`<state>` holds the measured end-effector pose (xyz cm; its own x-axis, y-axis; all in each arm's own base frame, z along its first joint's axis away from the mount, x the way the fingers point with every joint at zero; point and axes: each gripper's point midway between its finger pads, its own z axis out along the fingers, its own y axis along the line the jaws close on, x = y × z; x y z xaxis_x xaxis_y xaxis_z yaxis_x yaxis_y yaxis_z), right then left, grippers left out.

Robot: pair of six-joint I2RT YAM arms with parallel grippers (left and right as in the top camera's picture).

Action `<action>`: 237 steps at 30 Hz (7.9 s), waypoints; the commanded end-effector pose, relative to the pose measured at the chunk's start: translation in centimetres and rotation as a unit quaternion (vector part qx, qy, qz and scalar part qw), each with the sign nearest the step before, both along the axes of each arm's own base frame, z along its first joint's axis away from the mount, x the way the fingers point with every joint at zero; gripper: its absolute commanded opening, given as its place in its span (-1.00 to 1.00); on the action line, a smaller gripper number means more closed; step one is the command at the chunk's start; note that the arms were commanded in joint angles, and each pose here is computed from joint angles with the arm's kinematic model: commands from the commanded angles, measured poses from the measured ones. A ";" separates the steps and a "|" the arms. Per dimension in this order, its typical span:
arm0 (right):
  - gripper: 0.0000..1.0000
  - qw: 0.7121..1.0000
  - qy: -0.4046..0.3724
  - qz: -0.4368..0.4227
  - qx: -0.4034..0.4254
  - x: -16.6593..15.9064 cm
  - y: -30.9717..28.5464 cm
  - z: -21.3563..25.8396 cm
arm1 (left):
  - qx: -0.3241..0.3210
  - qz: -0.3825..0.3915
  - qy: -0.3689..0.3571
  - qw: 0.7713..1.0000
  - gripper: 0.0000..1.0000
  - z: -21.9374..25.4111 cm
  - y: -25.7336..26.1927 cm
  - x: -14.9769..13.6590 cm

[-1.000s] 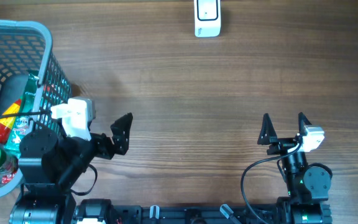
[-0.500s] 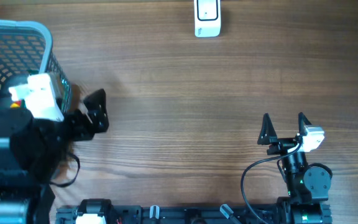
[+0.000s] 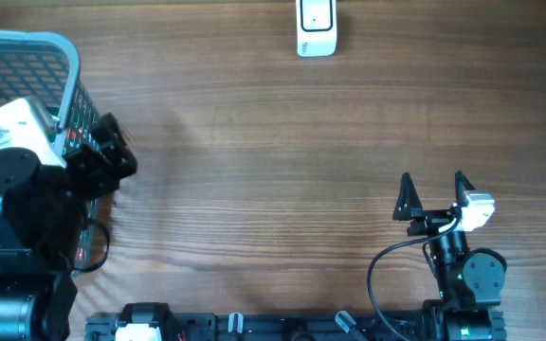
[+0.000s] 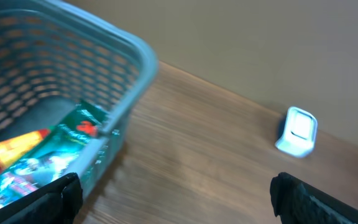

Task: Scan the item barcode
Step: 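Reach into the basket and grasp the green wet-wipes pack with left gripper, then lift the green pack out and place it on the table center, then reach into the basket and grasp the red Kleenex pack with left gripper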

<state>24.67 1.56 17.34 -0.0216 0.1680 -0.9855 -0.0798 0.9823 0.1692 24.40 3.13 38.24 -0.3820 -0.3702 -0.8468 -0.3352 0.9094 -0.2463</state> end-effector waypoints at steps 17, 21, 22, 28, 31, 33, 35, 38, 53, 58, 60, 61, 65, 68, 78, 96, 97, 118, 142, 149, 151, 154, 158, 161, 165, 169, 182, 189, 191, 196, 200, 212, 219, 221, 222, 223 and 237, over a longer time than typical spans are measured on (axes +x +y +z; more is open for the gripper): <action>0.99 1.000 -0.005 0.009 -0.006 -0.1 0.3 0.2 | -0.039 0.217 -0.105 0.970 1.00 3.9 8.4 0.0; 0.99 1.000 -0.005 0.009 -0.006 -0.1 0.3 0.2 | -0.032 0.225 -0.106 0.968 1.00 4.0 8.8 0.1; 1.00 1.000 -0.005 0.009 -0.006 -0.1 0.3 0.2 | -0.029 0.234 -0.106 0.966 1.00 4.0 9.1 0.1; 0.99 1.000 -0.005 0.009 -0.006 -0.1 0.3 0.2 | 0.018 0.324 -0.071 0.943 1.00 2.8 12.2 -0.5; 1.00 1.000 -0.005 0.009 -0.006 -0.1 0.3 0.2 | 0.041 0.379 -0.087 0.920 1.00 4.4 14.0 -2.0; 1.00 1.000 -0.005 0.009 -0.006 -0.1 0.3 0.2 | 0.032 0.412 -0.094 0.906 1.00 4.7 15.5 -2.7; 0.99 1.000 -0.005 0.009 -0.006 -0.1 0.3 0.2 | 0.004 0.428 -0.078 0.900 1.00 3.2 16.9 -2.7; 1.00 1.000 -0.005 0.009 -0.006 -0.1 0.3 0.2 | -0.125 0.432 -0.008 0.893 1.00 -3.0 18.3 -1.2; 0.99 1.000 -0.005 0.009 -0.006 -0.1 0.3 0.2 | -0.292 0.428 0.300 0.801 1.00 -21.0 18.8 0.3; 1.00 1.000 -0.005 0.009 -0.006 -0.1 0.3 0.2 | -0.296 0.430 0.318 0.791 1.00 -24.5 18.4 -0.4; 0.99 1.000 -0.005 0.009 -0.006 -0.1 0.3 0.2 | -0.300 0.434 0.325 0.785 1.00 -25.9 18.4 -1.0; 0.99 1.000 -0.005 0.009 -0.006 -0.1 0.3 0.2 | -0.302 0.438 0.328 0.781 1.00 -26.4 18.4 -1.4; 0.99 1.000 -0.005 0.009 -0.006 -0.1 0.3 0.2 | -0.312 0.456 0.332 0.765 1.00 -27.2 19.0 -2.9; 0.99 1.000 -0.005 0.009 -0.006 -0.1 0.3 0.2 | -0.319 0.466 0.338 0.752 1.00 -28.0 19.1 -4.0; 0.99 1.000 -0.005 0.009 -0.006 -0.1 0.3 0.2 | -0.347 0.428 0.309 0.775 1.00 -34.9 17.5 -3.1; 0.99 1.000 -0.005 0.009 -0.006 -0.1 0.3 0.2 | -0.427 0.269 0.050 0.862 -0.92 -23.3 17.0 6.0; 0.99 1.000 -0.005 0.009 -0.006 -0.1 0.3 0.2 | -0.420 0.264 0.034 0.868 -0.92 -22.2 17.0 6.0; 0.99 1.000 -0.004 0.009 -0.006 -0.1 0.3 0.1 | -0.330 0.207 -0.113 0.914 -0.92 -10.9 15.4 4.5; 0.99 1.000 -0.004 0.009 -0.006 0.0 0.3 0.1 | -0.189 0.113 -0.271 0.937 -0.92 0.6 11.5 1.3; 0.99 1.000 -0.004 0.009 -0.006 0.0 0.3 0.1 | -0.183 -0.168 -0.301 0.921 -0.92 5.8 0.9 1.1; 0.99 1.000 -0.004 0.009 -0.006 0.0 0.3 0.1 | -0.210 -0.242 -0.267 0.909 -0.92 4.9 -2.3 0.7; 0.99 1.000 -0.004 0.009 -0.006 0.0 0.3 0.1 | -0.247 -0.298 -0.204 0.899 -0.92 2.2 -5.6 0.4; 0.99 1.000 -0.004 0.009 -0.006 0.0 0.3 0.1 | -0.274 -0.283 -0.075 0.916 -0.92 -5.0 -7.9 -0.1; 1.00 1.000 -0.004 0.009 -0.006 0.0 0.3 0.1 | -0.259 -0.216 0.027 0.941 -0.92 -10.1 -7.8 -1.0; 0.99 1.000 -0.004 0.009 -0.006 0.0 0.3 0.1 | -0.235 -0.241 0.072 0.939 -0.92 -12.1 -9.8 -1.5; 0.99 1.000 -0.004 0.009 -0.006 0.0 0.3 0.1 | -0.223 -0.283 0.109 0.927 -0.92 -15.0 -12.4 -0.8; 0.99 1.000 -0.004 0.009 -0.006 0.0 0.3 0.1 | -0.189 -0.267 0.314 0.891 -0.92 -30.4 -19.0 3.7; 1.00 1.000 -0.004 0.009 -0.006 0.0 0.3 0.1 | -0.178 -0.247 0.350 0.886 -0.56 -33.4 -18.6 3.8; 1.00 1.000 -0.004 0.009 -0.006 0.0 0.3 0.1 | -0.171 -0.240 0.349 0.890 -0.51 -33.5 -18.2 4.0; 0.99 1.000 -0.004 0.009 -0.006 0.0 0.3 0.1 | -0.166 -0.238 0.340 0.894 0.52 -33.0 -18.2 4.5; 1.00 1.000 -0.004 0.009 -0.006 0.0 0.3 0.1 | -0.131 -0.212 0.318 0.915 1.00 -30.5 -16.9 6.0; 0.99 1.000 -0.004 0.009 -0.006 0.0 0.3 0.1 | -0.033 -0.112 0.200 0.973 1.00 -15.7 -11.9 9.2; 1.00 1.000 -0.004 0.009 -0.006 0.0 0.3 0.1 | -0.031 -0.082 0.089 0.992 1.00 -6.2 -10.1 9.4; 0.99 1.000 -0.004 0.009 -0.006 0.0 0.3 0.1 | 0.000 -0.014 0.061 0.998 1.00 -3.4 -6.6 9.0; 0.99 1.000 -0.004 0.009 -0.006 0.0 0.3 0.1 | 0.010 0.020 0.048 0.999 1.00 -2.1 -4.9 8.7; 0.99 1.000 -0.004 0.009 -0.006 0.0 0.3 0.1 | 0.016 0.061 0.030 0.998 1.00 -0.6 -2.6 8.4; 0.98 1.000 -0.004 0.009 -0.006 0.0 0.3 0.1 | -0.263 0.463 0.113 0.839 1.00 -9.6 16.2 1.5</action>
<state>24.68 1.56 17.32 -0.0220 0.1680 -0.9855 -0.0797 0.9823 0.1693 25.21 18.63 32.23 0.0826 -0.8243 -0.5601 -0.9172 0.1569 -0.3663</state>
